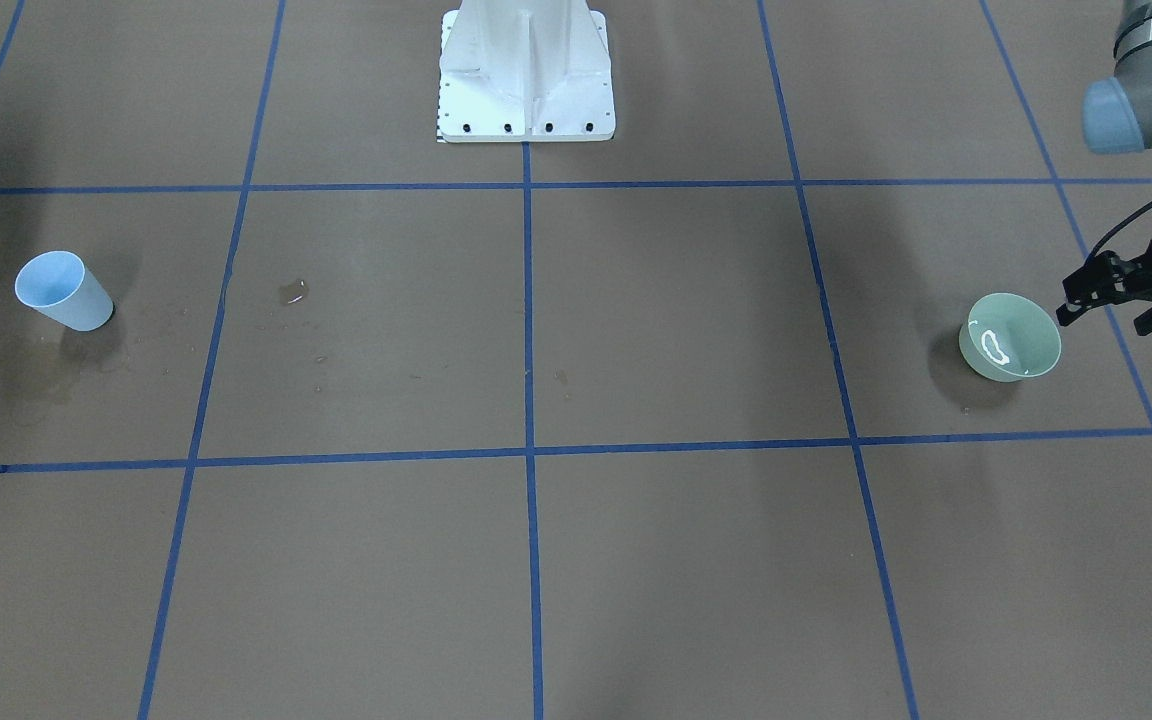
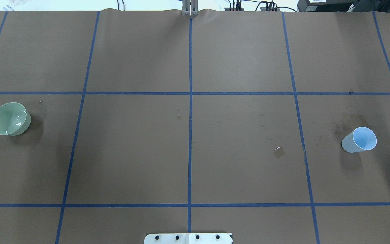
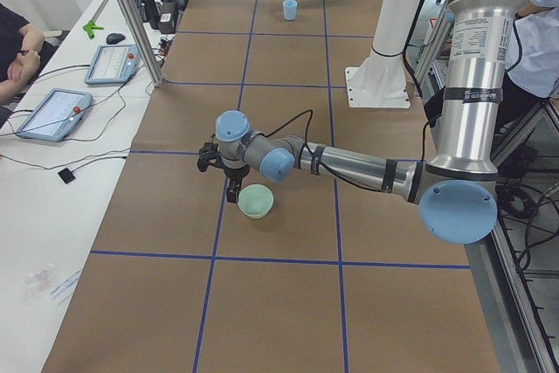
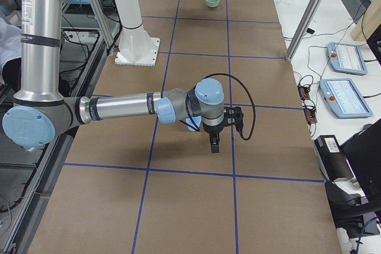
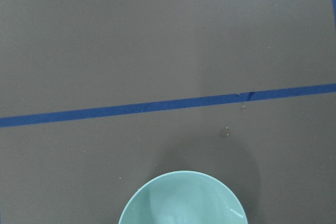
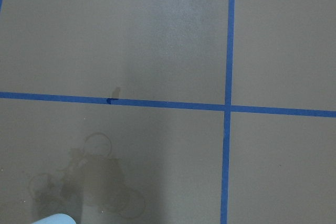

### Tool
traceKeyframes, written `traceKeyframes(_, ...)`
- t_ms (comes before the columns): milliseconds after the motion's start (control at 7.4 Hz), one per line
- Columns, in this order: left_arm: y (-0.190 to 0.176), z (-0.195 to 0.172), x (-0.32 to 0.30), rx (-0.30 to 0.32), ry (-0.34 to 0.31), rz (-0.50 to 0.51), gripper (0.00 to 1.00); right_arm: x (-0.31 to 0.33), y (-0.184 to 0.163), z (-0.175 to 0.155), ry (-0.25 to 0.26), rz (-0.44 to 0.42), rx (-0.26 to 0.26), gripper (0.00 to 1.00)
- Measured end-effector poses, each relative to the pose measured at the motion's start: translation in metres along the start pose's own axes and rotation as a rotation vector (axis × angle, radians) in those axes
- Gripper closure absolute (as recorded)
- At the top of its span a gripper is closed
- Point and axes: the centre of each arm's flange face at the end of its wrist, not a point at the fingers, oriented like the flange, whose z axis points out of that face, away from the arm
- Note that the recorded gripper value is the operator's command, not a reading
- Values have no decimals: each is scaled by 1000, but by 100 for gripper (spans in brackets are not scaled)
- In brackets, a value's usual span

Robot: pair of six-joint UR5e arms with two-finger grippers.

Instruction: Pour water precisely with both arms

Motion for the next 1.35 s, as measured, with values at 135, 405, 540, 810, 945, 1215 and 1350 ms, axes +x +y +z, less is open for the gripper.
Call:
traceKeyframes(135, -7, -20, -19, -12, -44, 48, 0, 5, 3, 5, 2, 14, -10, 0)
traceKeyframes(405, -30, -62, -52, -67, -93, 88, 0, 15, 10, 10, 0, 62, -49, 0)
traceKeyframes(540, -34, -74, -75, -95, -96, 80, 0, 18, 12, 7, -9, 105, -80, 0)
traceKeyframes(810, -19, -69, -123, -135, -59, 70, 0, 25, 18, 3, -32, 172, -122, 0)
traceKeyframes(945, -4, -63, -143, -144, -50, 59, 0, 27, 22, 2, -36, 187, -129, 0)
traceKeyframes(1215, 21, -55, -170, -130, -30, 30, 0, 31, 29, 3, -36, 204, -140, 0)
traceKeyframes(1350, 25, -55, -174, -124, -20, 25, 0, 34, 34, 5, -35, 213, -148, 0)
